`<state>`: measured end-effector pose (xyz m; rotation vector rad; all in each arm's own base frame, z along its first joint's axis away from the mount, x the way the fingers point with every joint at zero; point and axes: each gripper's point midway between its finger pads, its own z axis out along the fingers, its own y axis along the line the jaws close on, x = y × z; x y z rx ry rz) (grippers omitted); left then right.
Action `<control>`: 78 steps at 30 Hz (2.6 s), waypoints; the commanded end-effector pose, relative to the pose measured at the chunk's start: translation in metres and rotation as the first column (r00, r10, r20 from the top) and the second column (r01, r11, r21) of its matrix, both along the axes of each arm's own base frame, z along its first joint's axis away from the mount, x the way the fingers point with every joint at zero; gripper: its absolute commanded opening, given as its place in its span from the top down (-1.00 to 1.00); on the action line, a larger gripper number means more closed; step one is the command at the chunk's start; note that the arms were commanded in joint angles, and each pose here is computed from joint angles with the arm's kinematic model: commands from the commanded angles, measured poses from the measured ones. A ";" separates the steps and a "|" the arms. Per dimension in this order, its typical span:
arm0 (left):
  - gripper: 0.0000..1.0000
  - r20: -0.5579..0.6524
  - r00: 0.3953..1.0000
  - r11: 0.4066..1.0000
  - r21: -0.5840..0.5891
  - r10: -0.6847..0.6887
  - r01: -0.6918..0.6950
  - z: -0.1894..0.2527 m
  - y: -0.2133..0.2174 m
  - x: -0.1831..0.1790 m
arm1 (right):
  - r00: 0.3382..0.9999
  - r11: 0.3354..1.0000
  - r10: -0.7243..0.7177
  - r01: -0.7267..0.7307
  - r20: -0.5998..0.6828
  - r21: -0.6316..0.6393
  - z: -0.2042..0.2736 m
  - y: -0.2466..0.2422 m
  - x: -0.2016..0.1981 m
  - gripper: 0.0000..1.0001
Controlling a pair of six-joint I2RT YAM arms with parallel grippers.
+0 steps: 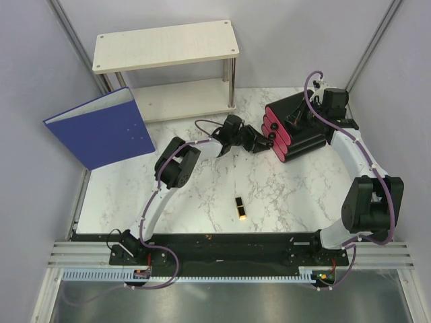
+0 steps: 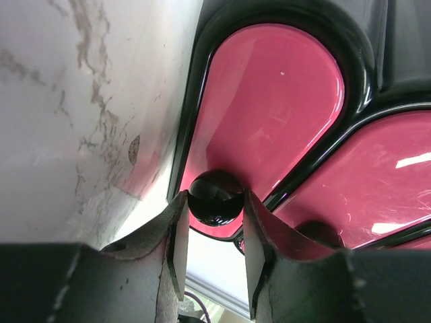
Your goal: Organize the makeup
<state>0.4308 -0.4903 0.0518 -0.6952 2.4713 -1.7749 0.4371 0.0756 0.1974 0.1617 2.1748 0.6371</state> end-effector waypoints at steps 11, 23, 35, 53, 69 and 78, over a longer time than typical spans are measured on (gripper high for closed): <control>0.97 0.015 1.000 0.992 0.128 0.005 -0.007 -0.017 0.056 -0.030 | 0.880 0.995 -0.047 0.002 -0.473 -0.095 -0.119 -0.017 -0.082 1.00; 0.89 0.040 0.999 0.979 0.201 0.016 -0.024 -0.018 0.116 -0.052 | 0.881 0.997 -0.036 -0.001 -0.472 -0.078 -0.122 -0.014 -0.082 1.00; -0.34 0.275 0.955 0.974 0.221 -0.113 0.052 0.022 0.122 -0.041 | 0.873 0.998 -0.025 -0.003 -0.487 -0.057 -0.127 -0.010 -0.086 1.00; -0.40 0.045 0.859 0.555 0.780 -0.510 0.289 0.055 0.191 -0.110 | 0.868 1.000 -0.016 0.005 -0.497 -0.024 -0.132 -0.005 -0.083 1.00; -0.42 -0.217 0.620 0.188 0.833 -0.754 0.521 0.007 0.154 -0.211 | 0.862 1.000 -0.014 -0.002 -0.507 -0.031 -0.139 -0.006 -0.090 1.00; -0.42 -0.256 0.567 0.159 0.799 -0.783 0.580 -0.015 0.140 -0.228 | 0.859 1.000 -0.001 -0.011 -0.513 -0.020 -0.141 -0.004 -0.091 1.00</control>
